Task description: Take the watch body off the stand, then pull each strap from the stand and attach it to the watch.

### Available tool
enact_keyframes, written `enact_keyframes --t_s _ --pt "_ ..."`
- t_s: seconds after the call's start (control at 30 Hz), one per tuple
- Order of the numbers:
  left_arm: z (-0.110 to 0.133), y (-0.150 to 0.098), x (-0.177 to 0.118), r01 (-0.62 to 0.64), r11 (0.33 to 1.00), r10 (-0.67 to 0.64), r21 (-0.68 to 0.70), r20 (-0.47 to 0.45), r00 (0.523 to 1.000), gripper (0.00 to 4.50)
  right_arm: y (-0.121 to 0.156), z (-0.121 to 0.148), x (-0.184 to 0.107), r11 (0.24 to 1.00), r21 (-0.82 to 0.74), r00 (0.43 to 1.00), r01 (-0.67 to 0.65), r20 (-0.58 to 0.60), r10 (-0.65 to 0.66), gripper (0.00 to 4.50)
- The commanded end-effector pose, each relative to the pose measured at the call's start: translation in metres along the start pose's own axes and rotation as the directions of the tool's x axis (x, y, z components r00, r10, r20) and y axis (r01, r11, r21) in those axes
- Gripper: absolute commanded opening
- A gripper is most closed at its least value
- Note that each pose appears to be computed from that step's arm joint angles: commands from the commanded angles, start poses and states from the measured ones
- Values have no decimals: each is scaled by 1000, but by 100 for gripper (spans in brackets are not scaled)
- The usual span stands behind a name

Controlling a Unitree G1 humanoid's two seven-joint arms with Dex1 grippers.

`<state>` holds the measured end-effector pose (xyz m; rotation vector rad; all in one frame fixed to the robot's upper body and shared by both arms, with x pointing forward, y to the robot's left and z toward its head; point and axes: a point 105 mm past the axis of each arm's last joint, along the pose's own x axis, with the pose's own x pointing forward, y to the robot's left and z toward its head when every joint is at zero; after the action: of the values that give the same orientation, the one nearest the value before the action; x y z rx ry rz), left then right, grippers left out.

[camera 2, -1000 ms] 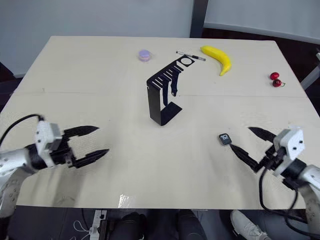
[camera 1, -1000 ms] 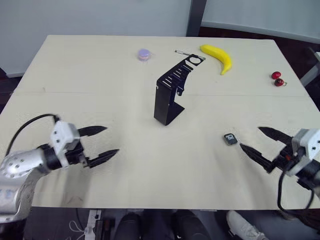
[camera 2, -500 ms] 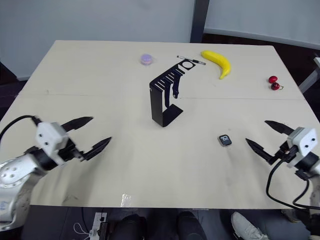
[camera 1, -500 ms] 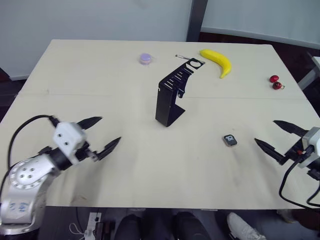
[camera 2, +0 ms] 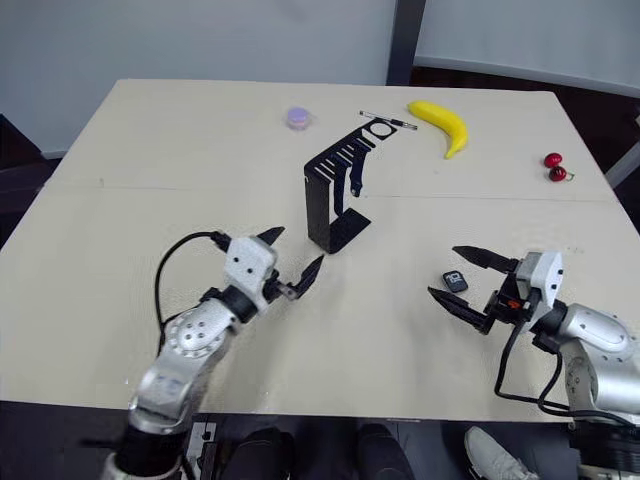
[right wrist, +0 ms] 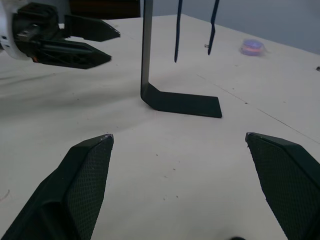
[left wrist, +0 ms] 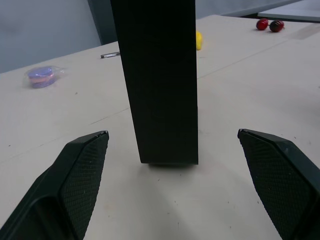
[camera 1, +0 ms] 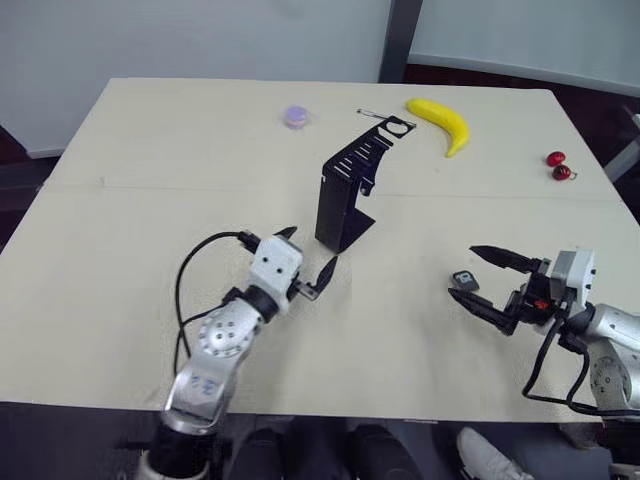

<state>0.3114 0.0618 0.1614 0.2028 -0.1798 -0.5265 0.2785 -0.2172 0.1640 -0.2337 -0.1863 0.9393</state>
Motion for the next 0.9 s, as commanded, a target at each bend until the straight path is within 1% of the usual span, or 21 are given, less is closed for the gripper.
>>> enact_keyframes --t_s 0.03,0.17,0.43,0.53,0.67,0.73,0.9 --pt "8 -1 5 -40 999 40 3 58 998 450 4 11 6 1000 -13 1000 -13 25 13 448" --pt "8 -4 19 -44 998 46 -36 75 996 450 9 13 12 1000 -5 999 -21 28 21 448" --pt "16 -5 39 -35 999 39 -30 117 992 450 14 14 18 1000 4 999 -19 35 19 448" --pt "12 3 39 -86 996 89 -32 102 991 450 15 15 21 1000 6 999 -21 40 20 448" --pt "10 22 38 -164 986 166 -26 95 982 450 16 15 24 1000 10 999 -15 46 15 448" --pt "9 26 38 -178 984 179 -23 95 979 450 17 14 24 1000 15 999 -14 45 13 448" --pt "12 27 38 -178 984 177 -5 103 979 450 18 15 24 1000 18 999 -11 45 11 448"
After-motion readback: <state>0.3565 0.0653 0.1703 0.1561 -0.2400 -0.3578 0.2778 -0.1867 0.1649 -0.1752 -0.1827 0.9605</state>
